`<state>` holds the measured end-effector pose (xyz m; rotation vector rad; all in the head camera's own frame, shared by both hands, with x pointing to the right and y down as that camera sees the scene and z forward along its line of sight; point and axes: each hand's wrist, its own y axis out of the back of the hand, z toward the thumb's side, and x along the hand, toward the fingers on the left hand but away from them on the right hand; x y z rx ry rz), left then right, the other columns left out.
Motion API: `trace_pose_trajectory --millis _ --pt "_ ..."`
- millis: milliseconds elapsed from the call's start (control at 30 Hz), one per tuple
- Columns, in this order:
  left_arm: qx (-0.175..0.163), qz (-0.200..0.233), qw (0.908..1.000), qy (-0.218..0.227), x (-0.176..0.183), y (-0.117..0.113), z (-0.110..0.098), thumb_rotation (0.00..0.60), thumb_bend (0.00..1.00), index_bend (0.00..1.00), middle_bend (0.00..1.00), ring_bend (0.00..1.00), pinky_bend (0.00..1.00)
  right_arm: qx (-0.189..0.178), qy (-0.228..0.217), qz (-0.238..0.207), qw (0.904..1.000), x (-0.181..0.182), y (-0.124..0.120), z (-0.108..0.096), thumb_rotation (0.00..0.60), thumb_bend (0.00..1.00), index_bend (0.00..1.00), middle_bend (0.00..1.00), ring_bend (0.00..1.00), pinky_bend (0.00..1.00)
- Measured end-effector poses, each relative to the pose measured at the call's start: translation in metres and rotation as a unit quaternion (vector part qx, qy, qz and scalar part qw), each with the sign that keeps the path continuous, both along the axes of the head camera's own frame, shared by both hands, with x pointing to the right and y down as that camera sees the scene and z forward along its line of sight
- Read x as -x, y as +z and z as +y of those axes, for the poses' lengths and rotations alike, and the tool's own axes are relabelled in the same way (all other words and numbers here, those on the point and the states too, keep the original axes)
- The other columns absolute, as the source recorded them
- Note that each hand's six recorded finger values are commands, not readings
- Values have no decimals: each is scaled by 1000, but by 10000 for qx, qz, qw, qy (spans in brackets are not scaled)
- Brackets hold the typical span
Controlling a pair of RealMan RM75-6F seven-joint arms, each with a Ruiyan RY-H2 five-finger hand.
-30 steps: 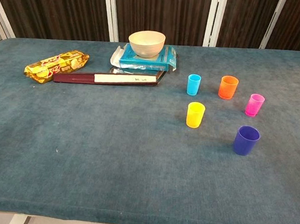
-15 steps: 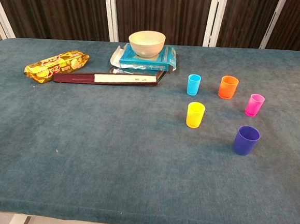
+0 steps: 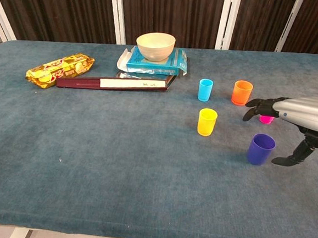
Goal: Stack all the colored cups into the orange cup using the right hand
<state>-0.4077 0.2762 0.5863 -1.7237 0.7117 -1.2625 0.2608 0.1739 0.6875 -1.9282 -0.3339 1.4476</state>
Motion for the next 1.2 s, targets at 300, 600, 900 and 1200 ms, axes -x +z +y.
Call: trace_pose_trajectory --millis 300,600,900,1200 --pt "-20 22 10000 -8 1 -2 0 600 482 0 6 39 101 14 -40 33 10000 4 6 2 600 429 426 0 0 0" --pt "-4 12 10000 -3 1 -1 0 600 483 0 6 38 101 -52 0 162 9999 1 10 -2 600 449 472 0 0 0" --pt "-7 14 10000 -12 1 -2 0 600 482 0 6 38 100 -54 17 134 9999 5 11 -1 600 463 513 0 0 0" --pt "-12 18 10000 -10 1 -2 0 600 483 0 6 39 101 -187 106 118 9997 0 7 -5 600 468 569 0 0 0"
